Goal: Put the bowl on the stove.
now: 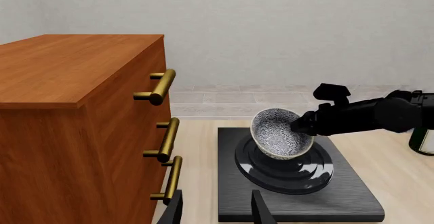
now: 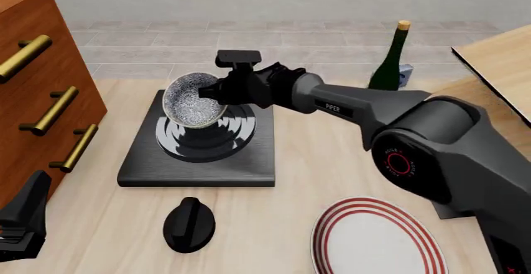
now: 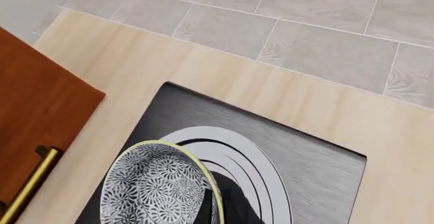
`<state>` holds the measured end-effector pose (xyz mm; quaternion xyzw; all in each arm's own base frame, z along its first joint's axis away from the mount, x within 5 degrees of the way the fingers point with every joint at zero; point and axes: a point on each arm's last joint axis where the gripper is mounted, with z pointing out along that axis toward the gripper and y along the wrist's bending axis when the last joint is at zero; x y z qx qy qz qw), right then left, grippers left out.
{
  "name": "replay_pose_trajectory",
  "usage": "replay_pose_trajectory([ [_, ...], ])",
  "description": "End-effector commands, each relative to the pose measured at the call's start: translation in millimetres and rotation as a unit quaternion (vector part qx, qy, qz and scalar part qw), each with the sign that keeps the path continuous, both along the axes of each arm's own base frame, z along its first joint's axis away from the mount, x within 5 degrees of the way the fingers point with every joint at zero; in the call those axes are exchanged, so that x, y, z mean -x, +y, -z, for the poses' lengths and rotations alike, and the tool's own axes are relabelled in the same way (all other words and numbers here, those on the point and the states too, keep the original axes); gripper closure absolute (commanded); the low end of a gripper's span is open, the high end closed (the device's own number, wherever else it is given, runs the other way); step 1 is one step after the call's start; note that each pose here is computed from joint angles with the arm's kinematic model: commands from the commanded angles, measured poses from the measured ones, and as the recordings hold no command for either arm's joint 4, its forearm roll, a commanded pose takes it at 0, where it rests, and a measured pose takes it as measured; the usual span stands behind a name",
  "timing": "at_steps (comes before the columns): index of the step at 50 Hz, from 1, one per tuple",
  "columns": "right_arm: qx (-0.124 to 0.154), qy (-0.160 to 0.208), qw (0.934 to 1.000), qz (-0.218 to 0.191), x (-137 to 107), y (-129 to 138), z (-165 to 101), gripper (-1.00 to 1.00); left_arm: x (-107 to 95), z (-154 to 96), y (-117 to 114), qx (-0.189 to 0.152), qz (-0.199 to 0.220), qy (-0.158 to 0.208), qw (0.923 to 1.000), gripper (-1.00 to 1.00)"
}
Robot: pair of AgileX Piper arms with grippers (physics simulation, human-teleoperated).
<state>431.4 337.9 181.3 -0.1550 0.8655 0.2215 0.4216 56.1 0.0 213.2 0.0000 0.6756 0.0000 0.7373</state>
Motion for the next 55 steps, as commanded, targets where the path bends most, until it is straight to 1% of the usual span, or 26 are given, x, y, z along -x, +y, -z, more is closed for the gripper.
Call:
replay_pose_trajectory([
  [1,-0.009,0.008,0.9999,0.003,0.4,3.5,8.6,1.0,0.0,0.0,0.0,0.0,0.0,0.0,1.0,-1.0],
  [17,-0.007,0.018,0.9998,0.008,-3.5,3.6,24.9,1.0,0.0,0.0,0.0,0.0,0.0,0.0,1.0,-1.0],
  [27,-0.011,0.016,0.9998,0.009,-2.1,2.9,19.3,1.0,0.0,0.0,0.0,0.0,0.0,0.0,1.0,-1.0],
  [28,-0.009,0.015,0.9998,0.008,-2.0,3.0,19.1,-1.0,0.0,0.0,0.0,0.0,0.0,0.0,1.0,-1.0],
  [47,-0.009,0.01,0.9999,0.007,-0.4,1.1,9.5,-1.0,0.0,0.0,0.0,0.0,0.0,0.0,1.0,-1.0],
  [55,-0.009,0.003,0.9999,0.008,-3.0,-4.0,-1.7,-1.0,0.0,0.0,0.0,0.0,0.0,0.0,1.0,-1.0],
])
